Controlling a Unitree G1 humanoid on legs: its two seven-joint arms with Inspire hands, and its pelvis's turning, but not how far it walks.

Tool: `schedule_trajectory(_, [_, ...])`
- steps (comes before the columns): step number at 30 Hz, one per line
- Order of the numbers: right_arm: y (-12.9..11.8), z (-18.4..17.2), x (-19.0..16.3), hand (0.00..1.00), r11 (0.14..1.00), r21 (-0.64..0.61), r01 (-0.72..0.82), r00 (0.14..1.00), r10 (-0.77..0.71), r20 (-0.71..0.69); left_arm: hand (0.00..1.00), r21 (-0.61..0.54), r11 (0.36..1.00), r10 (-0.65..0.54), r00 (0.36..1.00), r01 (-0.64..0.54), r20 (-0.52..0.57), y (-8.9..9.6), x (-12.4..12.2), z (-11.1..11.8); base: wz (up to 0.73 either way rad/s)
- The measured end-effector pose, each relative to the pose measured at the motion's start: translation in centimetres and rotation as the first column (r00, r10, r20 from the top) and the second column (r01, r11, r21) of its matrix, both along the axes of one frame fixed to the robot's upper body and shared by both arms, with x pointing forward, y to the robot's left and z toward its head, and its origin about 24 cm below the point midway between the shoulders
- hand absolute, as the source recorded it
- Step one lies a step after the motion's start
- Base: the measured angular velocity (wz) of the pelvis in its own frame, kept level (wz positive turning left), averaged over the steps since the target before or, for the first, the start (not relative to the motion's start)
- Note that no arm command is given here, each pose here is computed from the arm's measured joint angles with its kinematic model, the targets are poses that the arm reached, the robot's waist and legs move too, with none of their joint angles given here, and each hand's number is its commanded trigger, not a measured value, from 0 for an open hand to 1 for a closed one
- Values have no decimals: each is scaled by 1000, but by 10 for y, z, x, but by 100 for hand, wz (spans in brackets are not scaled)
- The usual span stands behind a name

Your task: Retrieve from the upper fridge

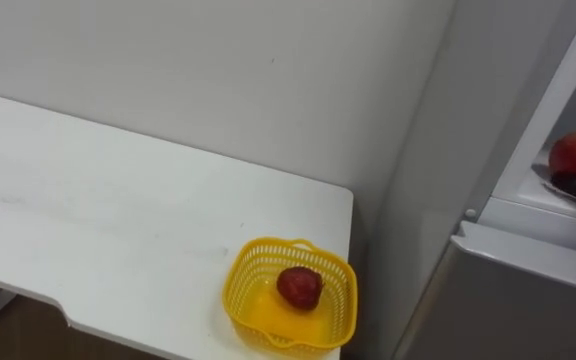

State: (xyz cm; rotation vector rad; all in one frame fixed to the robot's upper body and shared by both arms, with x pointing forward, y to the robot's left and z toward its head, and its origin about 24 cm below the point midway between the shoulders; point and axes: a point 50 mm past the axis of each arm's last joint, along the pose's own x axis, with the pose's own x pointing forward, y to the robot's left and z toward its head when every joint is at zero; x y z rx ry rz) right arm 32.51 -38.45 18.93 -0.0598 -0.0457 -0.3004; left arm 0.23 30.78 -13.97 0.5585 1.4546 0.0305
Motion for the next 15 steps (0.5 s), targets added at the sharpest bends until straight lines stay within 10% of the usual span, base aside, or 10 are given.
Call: schedule_trajectory(15, [-2,-2,-1,0,1000,4,5,1000,-5,-11,0,-3,1000,-2,1000,2,-4,-1,0,-1,0])
